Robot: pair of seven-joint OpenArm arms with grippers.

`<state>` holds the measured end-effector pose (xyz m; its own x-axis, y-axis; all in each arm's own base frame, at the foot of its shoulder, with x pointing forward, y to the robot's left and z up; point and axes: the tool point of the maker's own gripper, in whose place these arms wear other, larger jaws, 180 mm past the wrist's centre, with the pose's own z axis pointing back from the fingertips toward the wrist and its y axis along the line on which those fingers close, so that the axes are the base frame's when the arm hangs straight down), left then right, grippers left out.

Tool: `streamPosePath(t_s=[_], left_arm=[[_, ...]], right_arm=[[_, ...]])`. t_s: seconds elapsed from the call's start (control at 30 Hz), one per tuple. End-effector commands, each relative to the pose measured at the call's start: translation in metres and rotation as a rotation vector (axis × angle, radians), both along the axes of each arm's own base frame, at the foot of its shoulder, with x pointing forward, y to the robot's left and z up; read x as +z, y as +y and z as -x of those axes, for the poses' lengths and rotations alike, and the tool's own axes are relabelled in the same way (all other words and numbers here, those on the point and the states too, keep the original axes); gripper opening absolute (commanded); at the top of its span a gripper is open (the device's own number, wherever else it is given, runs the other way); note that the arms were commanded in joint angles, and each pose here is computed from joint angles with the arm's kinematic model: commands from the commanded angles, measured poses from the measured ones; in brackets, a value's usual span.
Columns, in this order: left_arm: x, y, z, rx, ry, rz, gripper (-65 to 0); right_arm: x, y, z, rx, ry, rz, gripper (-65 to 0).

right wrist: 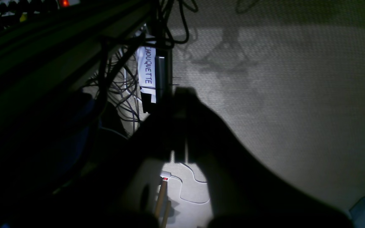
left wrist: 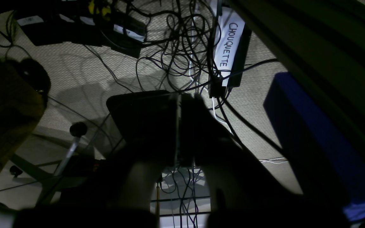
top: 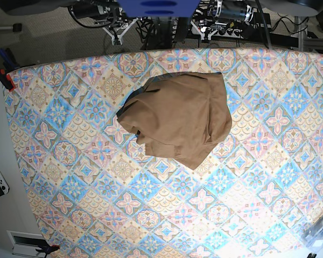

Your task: Layout the t-shirt on the table in an organized manner, then fold the t-shirt properly

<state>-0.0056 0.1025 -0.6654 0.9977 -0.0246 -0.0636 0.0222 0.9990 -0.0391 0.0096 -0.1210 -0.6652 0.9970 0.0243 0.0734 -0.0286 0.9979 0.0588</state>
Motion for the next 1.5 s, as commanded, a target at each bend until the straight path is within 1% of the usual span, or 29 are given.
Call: streamPosePath(t_s=[0.0, 0.73, 0.8, 0.87, 1.0, 1.1, 1.3, 1.4, 1.47], left_arm=[[0.000, 0.000, 0.001, -0.005, 0.004, 0.001, -65.0], [0.000, -0.001, 0.000, 0.007, -0.004, 0.003, -65.0], [0.000, -0.001, 0.005, 0.012, -0.017, 0.002, -65.0], [0.000, 0.000, 0.007, 0.015, -0.067, 0.002, -65.0], [0.003, 0.001, 0.016, 0.020, -0.187, 0.003, -65.0], [0.007, 0.001, 0.020, 0.025, -0.270, 0.004, -65.0], [0.028, 0.002, 0.018, 0.039, -0.512, 0.007, -65.0], [0.045, 0.003, 0.010, 0.043, -0.661, 0.008, -65.0], [0.055, 0.011, 0.005, 0.033, -0.743, 0.000, -65.0]], right_arm=[[0.000, -0.001, -0.003, 0.000, -0.008, 0.001, -64.7], [0.000, -0.002, -0.001, -0.002, -0.011, 0.002, -65.0], [0.000, -0.010, -0.002, -0.003, -0.020, 0.014, -65.0], [0.002, -0.021, -0.007, -0.006, -0.070, 0.030, -65.0], [0.009, -0.031, 0.010, -0.012, -0.191, 0.042, -65.0], [0.017, -0.034, 0.014, -0.015, -0.294, 0.044, -65.0], [0.041, -0.033, 0.021, -0.023, -0.497, 0.036, -65.0], [0.061, -0.034, 0.023, -0.027, -0.631, 0.032, -65.0], [0.076, -0.043, 0.027, -0.020, -0.714, 0.043, -65.0]])
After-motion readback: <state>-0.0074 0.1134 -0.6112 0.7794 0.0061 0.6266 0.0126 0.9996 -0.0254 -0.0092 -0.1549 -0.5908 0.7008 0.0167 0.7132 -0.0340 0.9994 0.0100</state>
